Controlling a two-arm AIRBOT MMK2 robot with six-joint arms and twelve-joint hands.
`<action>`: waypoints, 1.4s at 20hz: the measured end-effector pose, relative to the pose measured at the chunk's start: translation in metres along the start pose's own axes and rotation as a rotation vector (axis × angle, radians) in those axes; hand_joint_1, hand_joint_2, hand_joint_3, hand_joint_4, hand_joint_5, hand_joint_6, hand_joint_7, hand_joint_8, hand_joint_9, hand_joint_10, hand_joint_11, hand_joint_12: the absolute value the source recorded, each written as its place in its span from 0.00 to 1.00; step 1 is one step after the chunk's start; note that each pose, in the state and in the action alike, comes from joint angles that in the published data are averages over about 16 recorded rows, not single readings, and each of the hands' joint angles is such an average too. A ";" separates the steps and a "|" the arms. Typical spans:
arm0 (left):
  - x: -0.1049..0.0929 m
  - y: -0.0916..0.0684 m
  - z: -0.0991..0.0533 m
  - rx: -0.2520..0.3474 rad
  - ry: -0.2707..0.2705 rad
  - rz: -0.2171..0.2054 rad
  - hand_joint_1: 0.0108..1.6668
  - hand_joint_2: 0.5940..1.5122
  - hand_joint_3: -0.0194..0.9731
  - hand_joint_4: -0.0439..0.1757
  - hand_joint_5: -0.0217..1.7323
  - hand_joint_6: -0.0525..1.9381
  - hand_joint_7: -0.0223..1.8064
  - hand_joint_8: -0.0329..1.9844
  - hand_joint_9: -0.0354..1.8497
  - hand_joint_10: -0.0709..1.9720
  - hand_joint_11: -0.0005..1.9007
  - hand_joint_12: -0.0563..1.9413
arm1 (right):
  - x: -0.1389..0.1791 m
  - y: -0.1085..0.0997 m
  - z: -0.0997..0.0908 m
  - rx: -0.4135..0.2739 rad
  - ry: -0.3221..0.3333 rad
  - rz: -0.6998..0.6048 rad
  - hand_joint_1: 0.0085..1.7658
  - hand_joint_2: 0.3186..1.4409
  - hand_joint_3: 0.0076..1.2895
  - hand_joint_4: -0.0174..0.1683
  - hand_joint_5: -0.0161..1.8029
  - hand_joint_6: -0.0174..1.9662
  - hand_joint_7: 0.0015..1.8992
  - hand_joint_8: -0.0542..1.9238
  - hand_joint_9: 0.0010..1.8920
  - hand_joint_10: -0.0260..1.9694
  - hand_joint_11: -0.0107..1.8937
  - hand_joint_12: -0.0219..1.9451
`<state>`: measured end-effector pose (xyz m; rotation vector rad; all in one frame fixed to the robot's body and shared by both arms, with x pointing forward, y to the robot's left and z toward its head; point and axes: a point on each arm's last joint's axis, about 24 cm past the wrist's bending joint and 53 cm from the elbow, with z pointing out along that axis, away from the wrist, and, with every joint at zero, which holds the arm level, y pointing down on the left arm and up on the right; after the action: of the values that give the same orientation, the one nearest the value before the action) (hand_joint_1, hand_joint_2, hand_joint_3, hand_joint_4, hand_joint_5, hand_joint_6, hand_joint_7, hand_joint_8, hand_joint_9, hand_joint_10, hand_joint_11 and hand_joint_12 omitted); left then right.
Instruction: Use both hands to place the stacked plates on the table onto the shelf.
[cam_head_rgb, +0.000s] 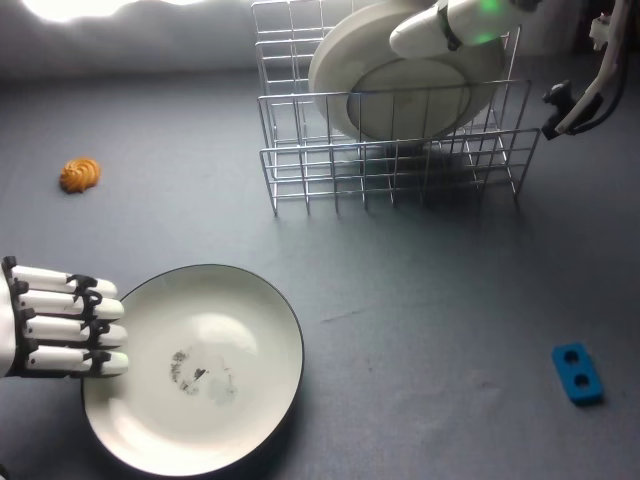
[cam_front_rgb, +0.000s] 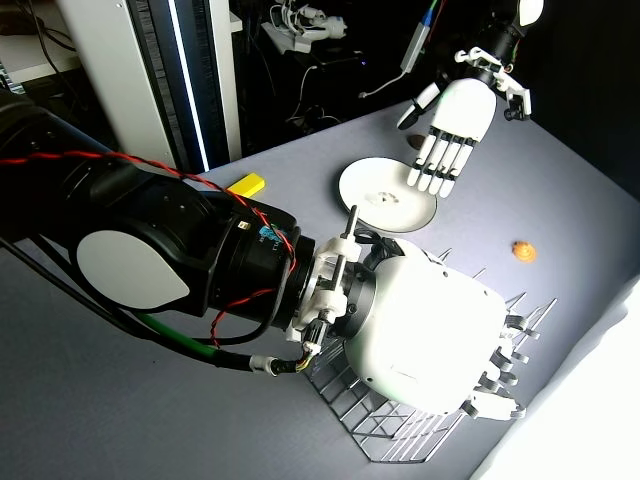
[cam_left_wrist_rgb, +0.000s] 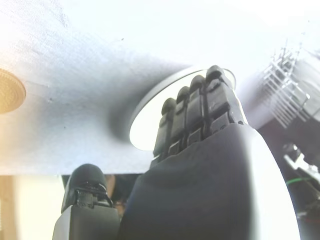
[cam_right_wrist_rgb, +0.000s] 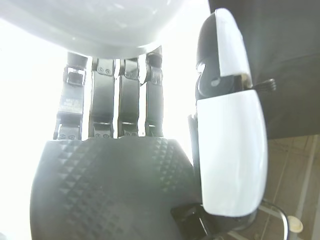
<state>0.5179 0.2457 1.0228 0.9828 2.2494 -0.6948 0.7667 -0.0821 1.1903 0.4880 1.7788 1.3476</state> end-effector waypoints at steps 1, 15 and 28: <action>0.002 0.000 0.000 -0.002 0.003 -0.006 0.00 0.58 0.02 0.21 0.05 0.03 0.04 0.02 0.02 0.03 0.01 0.02 | -0.001 0.003 0.000 -0.006 -0.001 -0.005 0.61 0.60 0.01 0.08 0.40 0.02 0.38 0.03 0.37 0.01 0.12 0.57; 0.031 -0.018 0.008 0.008 0.063 -0.091 0.00 0.58 0.02 0.18 0.02 0.02 0.02 0.01 0.01 0.03 0.01 0.02 | 0.061 0.088 -0.028 -0.273 0.108 -0.413 0.55 0.49 0.01 0.08 0.08 0.02 0.06 0.03 0.06 0.01 0.02 0.11; 0.043 -0.039 0.017 0.040 0.074 -0.160 0.00 0.57 0.02 0.16 0.01 0.02 0.01 0.01 0.01 0.02 0.01 0.02 | 0.225 0.079 -0.082 -0.421 0.366 -0.806 0.58 0.35 0.01 0.12 0.02 0.02 0.01 0.03 0.01 0.01 0.01 0.01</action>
<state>0.4688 0.2316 0.9906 0.8662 2.4071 -0.7868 0.5579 0.0584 1.1838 -0.6827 1.6149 1.1899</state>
